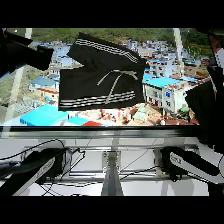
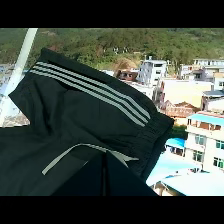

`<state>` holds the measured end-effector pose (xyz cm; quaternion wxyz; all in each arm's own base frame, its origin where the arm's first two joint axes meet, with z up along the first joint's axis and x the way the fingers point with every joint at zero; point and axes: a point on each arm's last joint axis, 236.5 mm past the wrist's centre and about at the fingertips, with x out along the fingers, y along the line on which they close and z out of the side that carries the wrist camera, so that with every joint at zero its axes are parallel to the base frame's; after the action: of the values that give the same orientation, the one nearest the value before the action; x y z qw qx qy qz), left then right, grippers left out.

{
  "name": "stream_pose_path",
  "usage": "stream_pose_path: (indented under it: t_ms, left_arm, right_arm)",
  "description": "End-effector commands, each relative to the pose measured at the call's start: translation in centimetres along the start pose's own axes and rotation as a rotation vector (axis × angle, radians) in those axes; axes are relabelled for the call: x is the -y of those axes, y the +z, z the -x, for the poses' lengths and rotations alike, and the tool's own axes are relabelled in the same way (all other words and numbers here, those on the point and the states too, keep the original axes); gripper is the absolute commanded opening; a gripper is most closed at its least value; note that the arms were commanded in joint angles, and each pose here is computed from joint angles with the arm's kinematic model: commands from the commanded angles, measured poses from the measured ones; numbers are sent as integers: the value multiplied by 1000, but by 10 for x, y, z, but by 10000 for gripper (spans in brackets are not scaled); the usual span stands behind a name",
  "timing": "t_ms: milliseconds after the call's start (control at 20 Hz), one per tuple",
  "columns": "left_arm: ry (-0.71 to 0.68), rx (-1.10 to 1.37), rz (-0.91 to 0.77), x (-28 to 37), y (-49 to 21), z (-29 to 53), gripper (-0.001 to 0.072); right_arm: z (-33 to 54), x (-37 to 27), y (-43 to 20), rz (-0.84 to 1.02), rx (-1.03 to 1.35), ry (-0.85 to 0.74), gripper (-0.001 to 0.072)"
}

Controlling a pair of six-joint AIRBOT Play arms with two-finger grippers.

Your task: Fold the clothes and pants, and hang the long-sleeved shirts on hangers.

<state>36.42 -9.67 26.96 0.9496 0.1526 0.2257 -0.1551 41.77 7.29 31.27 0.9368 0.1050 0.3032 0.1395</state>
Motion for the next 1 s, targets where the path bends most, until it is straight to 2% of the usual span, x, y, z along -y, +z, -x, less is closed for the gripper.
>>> stream_pose_path:
  t_ms: [0,400,600,700,800,950]
  left_arm:
    - [0,1,-1,0,0,0,694]
    - [0,1,-1,0,0,0,694]
    - [0,1,-1,0,0,0,694]
    - [0,1,0,0,0,0,694]
    - [1,6,-1,0,2,-3,694]
    - [-4,-10,4,1,-2,-9,694]
  right_arm:
    - [0,0,0,1,0,1,22]
    - [0,1,1,6,3,-5,21]
    - [10,6,66,17,281,-29,21]
    - [13,9,76,31,324,-42,21]
    - [12,35,68,185,279,-175,21]
    - [18,96,27,236,64,-393,22]
